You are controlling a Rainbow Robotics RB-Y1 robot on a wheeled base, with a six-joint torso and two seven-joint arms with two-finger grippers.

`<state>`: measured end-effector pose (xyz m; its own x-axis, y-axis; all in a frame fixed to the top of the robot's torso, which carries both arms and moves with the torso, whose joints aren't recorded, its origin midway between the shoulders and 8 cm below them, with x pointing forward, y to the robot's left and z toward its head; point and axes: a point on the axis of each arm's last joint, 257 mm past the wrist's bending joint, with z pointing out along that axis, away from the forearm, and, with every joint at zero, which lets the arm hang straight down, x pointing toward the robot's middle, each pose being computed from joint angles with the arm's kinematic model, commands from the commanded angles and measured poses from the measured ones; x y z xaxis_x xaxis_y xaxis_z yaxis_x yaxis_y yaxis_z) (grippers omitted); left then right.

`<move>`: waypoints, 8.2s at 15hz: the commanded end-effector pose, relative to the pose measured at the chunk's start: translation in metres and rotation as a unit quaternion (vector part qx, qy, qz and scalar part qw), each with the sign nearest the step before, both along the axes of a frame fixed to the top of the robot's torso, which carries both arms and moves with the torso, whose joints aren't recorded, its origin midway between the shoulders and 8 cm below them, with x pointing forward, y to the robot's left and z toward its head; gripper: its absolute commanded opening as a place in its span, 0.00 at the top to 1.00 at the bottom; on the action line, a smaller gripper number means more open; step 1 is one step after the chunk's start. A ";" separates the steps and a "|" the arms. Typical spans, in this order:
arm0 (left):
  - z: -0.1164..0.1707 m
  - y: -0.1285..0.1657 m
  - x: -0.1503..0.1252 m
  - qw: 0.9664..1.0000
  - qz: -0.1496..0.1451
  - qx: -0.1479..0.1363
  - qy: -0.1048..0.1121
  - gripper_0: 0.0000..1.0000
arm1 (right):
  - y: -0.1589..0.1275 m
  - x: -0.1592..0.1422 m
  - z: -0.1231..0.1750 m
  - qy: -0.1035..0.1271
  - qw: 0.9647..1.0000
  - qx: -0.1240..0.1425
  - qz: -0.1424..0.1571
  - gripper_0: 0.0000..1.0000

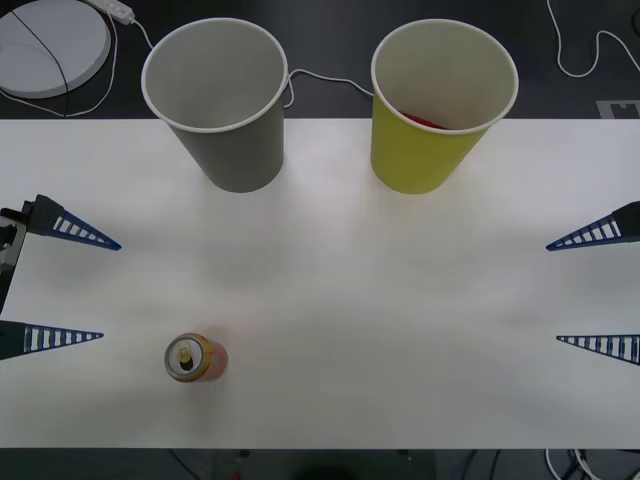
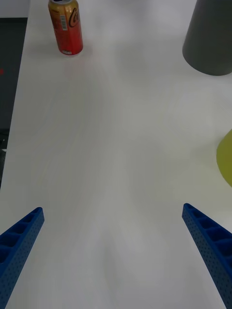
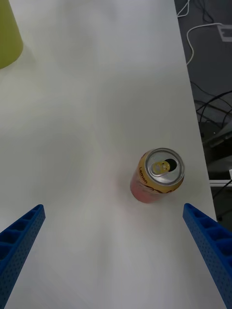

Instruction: Put the can into the green bin and the plastic bottle into the gray bin

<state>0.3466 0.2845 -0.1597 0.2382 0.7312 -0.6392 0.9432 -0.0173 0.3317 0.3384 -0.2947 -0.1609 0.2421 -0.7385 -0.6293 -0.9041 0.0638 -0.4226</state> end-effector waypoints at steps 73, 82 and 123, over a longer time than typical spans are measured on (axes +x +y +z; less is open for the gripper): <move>-0.166 -0.086 0.001 0.957 0.004 -0.290 -0.031 1.00 | 0.000 0.000 0.000 0.000 1.000 0.000 0.000 0.00; -0.120 -0.034 0.040 0.979 0.042 -0.199 0.026 1.00 | 0.000 0.000 0.000 0.000 1.000 0.000 0.000 0.00; 0.215 -0.271 0.106 0.983 0.168 0.024 0.076 0.99 | 0.000 0.000 0.000 0.000 1.000 0.000 0.000 0.00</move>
